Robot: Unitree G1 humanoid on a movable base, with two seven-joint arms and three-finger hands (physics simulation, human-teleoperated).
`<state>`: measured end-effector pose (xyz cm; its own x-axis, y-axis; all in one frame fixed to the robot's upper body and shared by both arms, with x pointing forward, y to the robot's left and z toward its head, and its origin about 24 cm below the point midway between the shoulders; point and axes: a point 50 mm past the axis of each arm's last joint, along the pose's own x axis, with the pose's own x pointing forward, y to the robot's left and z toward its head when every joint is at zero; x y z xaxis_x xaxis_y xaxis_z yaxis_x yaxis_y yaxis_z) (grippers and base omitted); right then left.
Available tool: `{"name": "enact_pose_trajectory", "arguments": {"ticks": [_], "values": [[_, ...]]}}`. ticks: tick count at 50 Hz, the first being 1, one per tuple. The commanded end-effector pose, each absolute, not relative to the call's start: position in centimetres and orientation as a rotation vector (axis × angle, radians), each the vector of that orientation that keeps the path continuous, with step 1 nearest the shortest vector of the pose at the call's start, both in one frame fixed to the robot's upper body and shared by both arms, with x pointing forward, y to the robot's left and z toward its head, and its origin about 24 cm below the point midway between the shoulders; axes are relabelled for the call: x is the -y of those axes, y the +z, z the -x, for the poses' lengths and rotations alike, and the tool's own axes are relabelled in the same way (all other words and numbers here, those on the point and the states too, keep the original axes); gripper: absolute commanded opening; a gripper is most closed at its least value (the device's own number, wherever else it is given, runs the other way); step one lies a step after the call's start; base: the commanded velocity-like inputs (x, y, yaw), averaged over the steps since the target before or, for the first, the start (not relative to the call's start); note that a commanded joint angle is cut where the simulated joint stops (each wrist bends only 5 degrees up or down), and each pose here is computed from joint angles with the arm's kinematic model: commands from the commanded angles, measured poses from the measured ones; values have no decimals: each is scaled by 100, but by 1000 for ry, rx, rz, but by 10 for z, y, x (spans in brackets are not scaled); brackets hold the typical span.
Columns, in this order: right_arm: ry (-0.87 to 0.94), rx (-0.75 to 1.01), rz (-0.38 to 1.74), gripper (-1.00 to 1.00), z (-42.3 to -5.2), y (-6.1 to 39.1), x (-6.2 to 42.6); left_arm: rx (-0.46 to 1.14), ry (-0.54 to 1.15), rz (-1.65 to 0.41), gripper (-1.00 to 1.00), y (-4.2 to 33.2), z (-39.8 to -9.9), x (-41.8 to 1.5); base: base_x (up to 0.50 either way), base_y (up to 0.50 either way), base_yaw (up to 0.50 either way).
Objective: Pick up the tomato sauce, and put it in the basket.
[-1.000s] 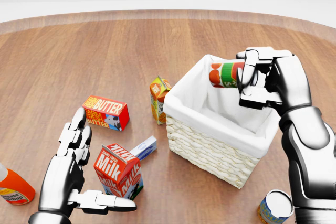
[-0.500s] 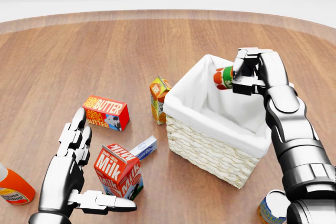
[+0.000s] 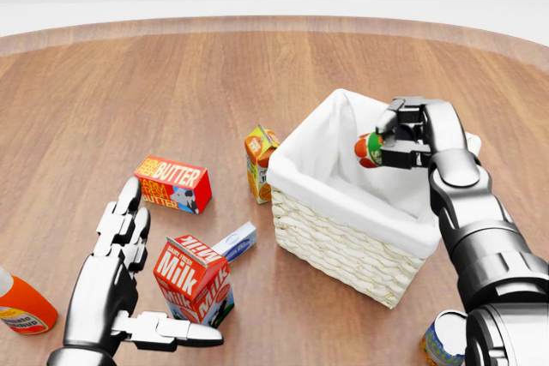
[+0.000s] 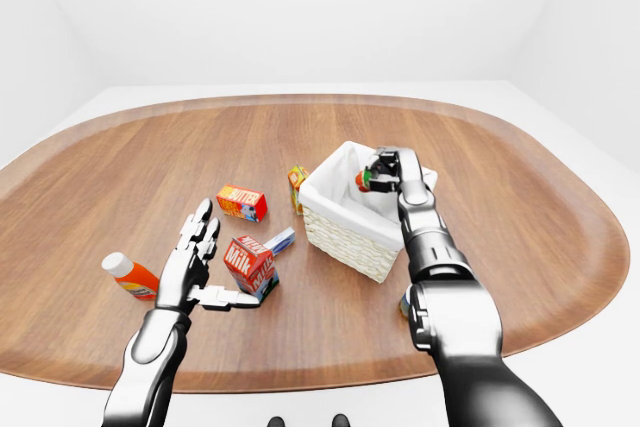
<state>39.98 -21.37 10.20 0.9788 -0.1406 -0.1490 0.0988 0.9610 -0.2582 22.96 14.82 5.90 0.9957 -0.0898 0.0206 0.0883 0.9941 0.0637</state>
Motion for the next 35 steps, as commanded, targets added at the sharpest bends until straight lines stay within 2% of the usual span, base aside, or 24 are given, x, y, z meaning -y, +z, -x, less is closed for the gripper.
{"name": "enact_pose_trajectory", "arguments": {"ticks": [1,3,4,5,6,27,35], "values": [[-143,-177,273,-73,-400,102,216,24,-90,-63,100,59,-229,-148,0,0,0],[-144,-177,271,-25,-400,102,216,25,-90,-63,100,59,-229,-148,0,0,0],[-145,-178,271,12,-400,102,216,24,-90,-63,100,59,-229,-148,0,0,0],[-145,-178,271,36,-400,101,216,23,-90,-63,100,59,-229,-148,0,0,0],[-148,-179,275,100,-400,101,216,25,-90,-64,100,59,-229,-148,0,0,0],[-141,-161,271,100,-400,104,218,31,-91,-63,100,61,-229,-148,0,0,0],[-85,-10,254,100,-401,130,212,31,-90,-62,100,61,-229,-148,0,0,0]]}}
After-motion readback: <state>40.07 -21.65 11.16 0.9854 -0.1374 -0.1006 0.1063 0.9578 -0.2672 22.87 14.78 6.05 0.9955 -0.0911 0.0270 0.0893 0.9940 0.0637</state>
